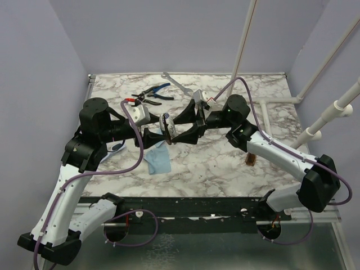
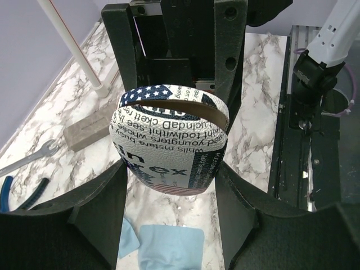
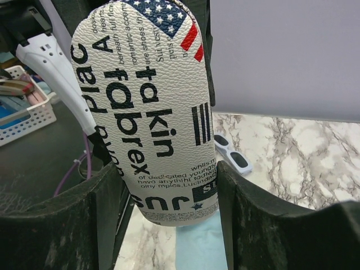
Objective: Organize the sunglasses
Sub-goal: Open the sunglasses case.
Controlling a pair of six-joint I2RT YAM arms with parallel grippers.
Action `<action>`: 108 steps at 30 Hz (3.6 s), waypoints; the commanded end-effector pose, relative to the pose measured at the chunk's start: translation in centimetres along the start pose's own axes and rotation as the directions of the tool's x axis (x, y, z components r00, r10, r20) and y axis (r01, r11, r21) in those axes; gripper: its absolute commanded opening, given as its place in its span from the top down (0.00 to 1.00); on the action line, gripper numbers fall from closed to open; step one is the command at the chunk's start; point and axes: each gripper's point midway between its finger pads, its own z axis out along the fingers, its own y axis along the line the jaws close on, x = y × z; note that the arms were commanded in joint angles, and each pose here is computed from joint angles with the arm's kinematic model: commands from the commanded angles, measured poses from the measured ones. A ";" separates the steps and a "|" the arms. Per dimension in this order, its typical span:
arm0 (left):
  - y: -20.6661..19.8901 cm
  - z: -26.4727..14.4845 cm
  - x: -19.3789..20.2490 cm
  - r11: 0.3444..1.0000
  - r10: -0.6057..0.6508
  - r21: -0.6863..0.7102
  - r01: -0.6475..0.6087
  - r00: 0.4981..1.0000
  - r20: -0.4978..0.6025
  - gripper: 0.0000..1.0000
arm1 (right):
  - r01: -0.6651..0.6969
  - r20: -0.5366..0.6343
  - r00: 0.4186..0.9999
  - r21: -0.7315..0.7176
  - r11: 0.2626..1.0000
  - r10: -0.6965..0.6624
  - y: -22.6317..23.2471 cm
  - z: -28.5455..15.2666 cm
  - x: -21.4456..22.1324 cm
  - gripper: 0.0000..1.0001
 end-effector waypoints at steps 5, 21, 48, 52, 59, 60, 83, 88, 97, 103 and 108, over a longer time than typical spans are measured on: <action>-1.1 -0.1 -0.1 0.999 0.015 0.043 -0.015 1.000 0.014 0.39 | 0.016 0.050 0.999 -0.054 0.998 -0.014 0.7 0.4 -1.6 0.82; -0.4 0.7 -2.3 0.996 -0.088 0.026 0.085 0.987 0.132 0.10 | -0.039 0.075 0.996 0.017 0.999 0.038 -0.8 0.8 -1.9 0.88; -0.3 0.7 -1.1 0.994 -0.105 0.011 0.104 0.991 0.082 1.00 | -0.045 0.113 0.993 0.135 0.990 0.029 -3.0 -0.8 -2.6 0.04; -0.5 0.7 -1.4 0.994 -0.111 0.021 0.109 0.990 0.090 1.00 | -0.031 0.104 0.994 0.092 0.995 0.022 -2.6 -0.3 -2.5 0.00; -0.3 0.7 -1.6 0.993 -0.121 0.007 0.120 0.988 0.098 1.00 | -0.038 0.085 0.996 0.065 0.997 0.032 -2.8 0.5 -2.1 0.01; -0.2 0.7 -1.6 0.992 -0.123 0.008 0.123 0.987 0.099 1.00 | -0.041 0.084 0.996 0.075 0.996 0.035 -2.9 0.5 -2.0 0.01; -0.9 0.5 -2.3 0.989 -0.144 0.037 0.140 0.984 0.105 1.00 | -0.178 0.136 0.981 0.381 0.907 0.136 -9.3 -4.1 -1.2 0.30; -1.3 0.3 -2.0 0.987 -0.159 0.041 0.156 0.983 0.095 1.00 | -0.247 0.173 0.968 0.509 0.824 0.184 -12.2 -6.3 -0.7 0.36; -1.4 0.2 -2.1 0.988 -0.156 0.037 0.153 0.983 0.094 1.00 | -0.228 0.143 0.973 0.506 0.832 0.179 -12.4 -6.4 -1.0 0.37; 0.5 0.5 -1.3 0.972 -0.223 -0.059 0.227 0.972 0.073 1.00 | -0.111 0.034 0.994 0.374 0.921 0.106 -8.9 -6.0 -0.8 0.31; 2.2 0.9 2.0 0.943 -0.299 -0.158 0.292 0.954 -0.021 1.00 | 0.006 -0.064 0.998 0.440 0.898 0.025 -7.3 -7.9 -1.7 0.25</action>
